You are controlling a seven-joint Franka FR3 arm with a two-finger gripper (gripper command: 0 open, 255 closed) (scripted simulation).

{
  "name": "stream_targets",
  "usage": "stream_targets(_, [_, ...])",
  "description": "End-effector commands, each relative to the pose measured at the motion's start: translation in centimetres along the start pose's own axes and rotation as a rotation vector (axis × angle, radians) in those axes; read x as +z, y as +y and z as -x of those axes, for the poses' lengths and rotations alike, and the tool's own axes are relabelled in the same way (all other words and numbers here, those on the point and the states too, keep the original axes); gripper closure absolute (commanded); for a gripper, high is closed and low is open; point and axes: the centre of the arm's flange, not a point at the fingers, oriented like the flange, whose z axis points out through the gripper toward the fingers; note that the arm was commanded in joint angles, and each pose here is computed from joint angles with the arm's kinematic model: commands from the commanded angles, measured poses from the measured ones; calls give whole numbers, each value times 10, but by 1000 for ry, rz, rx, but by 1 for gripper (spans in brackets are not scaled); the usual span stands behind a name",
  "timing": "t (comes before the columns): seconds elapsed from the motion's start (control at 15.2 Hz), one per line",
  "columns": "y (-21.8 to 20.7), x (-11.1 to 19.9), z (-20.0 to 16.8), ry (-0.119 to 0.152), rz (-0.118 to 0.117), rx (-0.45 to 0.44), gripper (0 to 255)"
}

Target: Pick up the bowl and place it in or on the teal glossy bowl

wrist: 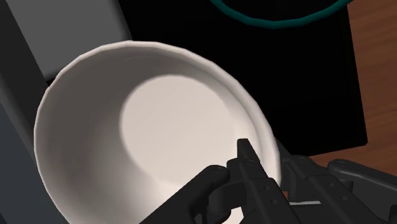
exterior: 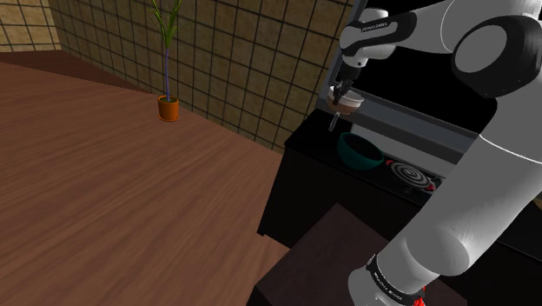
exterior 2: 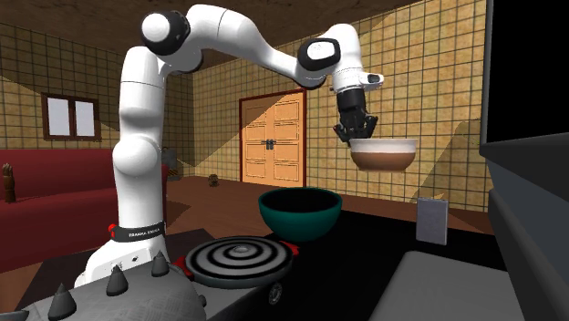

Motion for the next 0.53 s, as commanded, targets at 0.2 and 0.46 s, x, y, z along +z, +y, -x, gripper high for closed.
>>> stream_targets(0.2, [-11,-17,22,0,0,0,255])
stream_targets(0.46, [-37,-26,67,0,0,0,255])
